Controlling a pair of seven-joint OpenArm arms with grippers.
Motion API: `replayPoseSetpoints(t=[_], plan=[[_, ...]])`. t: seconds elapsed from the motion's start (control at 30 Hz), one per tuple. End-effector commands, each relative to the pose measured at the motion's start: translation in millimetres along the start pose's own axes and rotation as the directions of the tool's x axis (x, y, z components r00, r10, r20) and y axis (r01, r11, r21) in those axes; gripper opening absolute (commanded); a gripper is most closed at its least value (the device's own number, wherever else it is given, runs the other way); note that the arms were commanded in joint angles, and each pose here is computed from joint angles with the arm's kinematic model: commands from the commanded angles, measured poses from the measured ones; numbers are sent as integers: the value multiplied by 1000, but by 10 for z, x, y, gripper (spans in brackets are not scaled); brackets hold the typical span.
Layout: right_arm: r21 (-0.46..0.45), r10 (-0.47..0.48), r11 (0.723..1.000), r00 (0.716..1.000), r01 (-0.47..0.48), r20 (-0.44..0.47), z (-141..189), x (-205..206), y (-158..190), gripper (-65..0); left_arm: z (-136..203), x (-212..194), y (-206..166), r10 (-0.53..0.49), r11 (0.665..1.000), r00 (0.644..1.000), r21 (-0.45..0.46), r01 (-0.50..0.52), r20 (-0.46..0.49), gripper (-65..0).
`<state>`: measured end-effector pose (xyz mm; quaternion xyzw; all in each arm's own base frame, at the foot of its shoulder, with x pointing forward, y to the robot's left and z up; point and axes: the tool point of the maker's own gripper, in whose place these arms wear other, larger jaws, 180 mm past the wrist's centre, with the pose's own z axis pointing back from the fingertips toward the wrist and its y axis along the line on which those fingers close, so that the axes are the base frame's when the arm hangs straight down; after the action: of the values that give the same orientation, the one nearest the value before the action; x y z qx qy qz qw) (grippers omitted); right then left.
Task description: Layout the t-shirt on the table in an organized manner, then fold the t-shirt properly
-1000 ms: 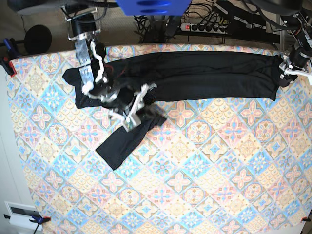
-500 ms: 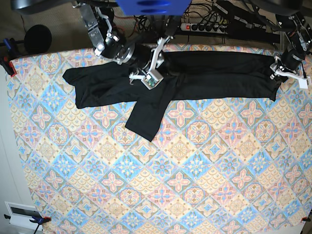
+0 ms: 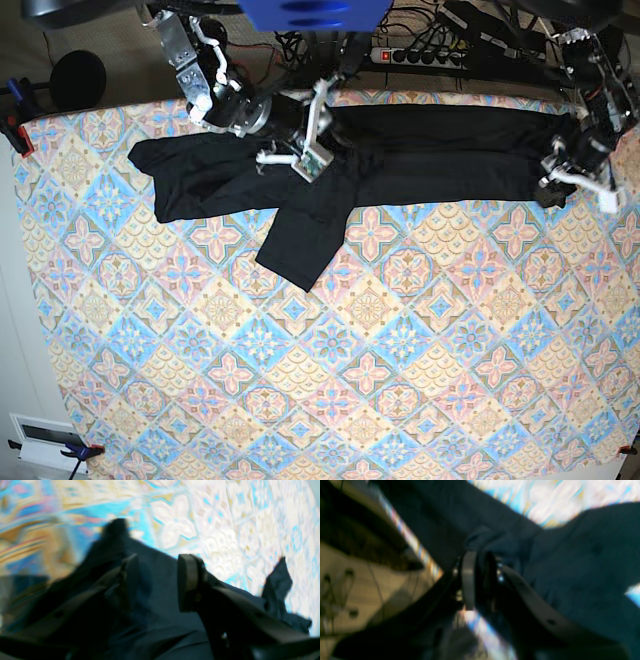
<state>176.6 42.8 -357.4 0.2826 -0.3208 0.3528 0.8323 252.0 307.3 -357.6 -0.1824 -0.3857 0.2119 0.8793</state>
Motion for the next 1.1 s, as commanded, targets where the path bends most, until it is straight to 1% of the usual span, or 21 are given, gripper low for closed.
replayPoseSetpoints(t=[0.0,0.07,0.1,0.2,0.27,0.33,0.4,0.53,0.63,0.7,0.77,0.93,1.07], plan=[[-11,19,1000,999,-18,37,43,107,-35,-483,-38,222,-194,-52,997,998,-51,54,40,-402],[-22,26,999,999,-25,32,56,94,-59,-449,-201,265,-476,-101,988,995,-115,103,23,-402],[-40,28,999,999,-28,21,85,57,-126,-432,-273,271,-615,-128,981,992,-145,128,13,-401],[-75,28,997,1000,-28,7,158,4,-271,-402,-445,274,-972,-177,960,984,-223,172,-1,-400],[-115,14,993,1000,-13,16,215,13,-409,-395,-568,282,-1228,-207,941,978,-274,197,-8,-400],[-144,6,990,999,-1,38,262,43,-510,-397,-753,155,-1531,-220,920,975,-342,192,-44,-400],[-155,4,988,999,3,47,281,57,-549,-397,-898,44,-1753,-245,902,967,-382,198,-76,-400],[-177,-2,984,999,11,48,316,51,-630,-397,-1125,-285,-2025,-316,880,937,-415,231,-147,-400],[-208,-9,978,999,20,51,373,44,-736,-397,-1270,-572,-2273,-383,854,903,-449,264,-197,-400],[-222,-13,975,998,25,54,400,44,-783,-397,-1369,-728,-2368,-426,841,876,-456,291,-227,-400],[-224,-12,974,998,24,56,403,54,-794,-397,-1447,-842,-2415,-448,836,856,-460,299,-257,-400],[-227,-10,974,998,23,58,407,65,-806,-397,-1566,-1011,-2618,-473,822,829,-487,294,-298,-400],[-227,-9,974,998,22,59,407,71,-809,-397,-1687,-1189,-2620,-500,826,795,-466,318,-344,-400]])
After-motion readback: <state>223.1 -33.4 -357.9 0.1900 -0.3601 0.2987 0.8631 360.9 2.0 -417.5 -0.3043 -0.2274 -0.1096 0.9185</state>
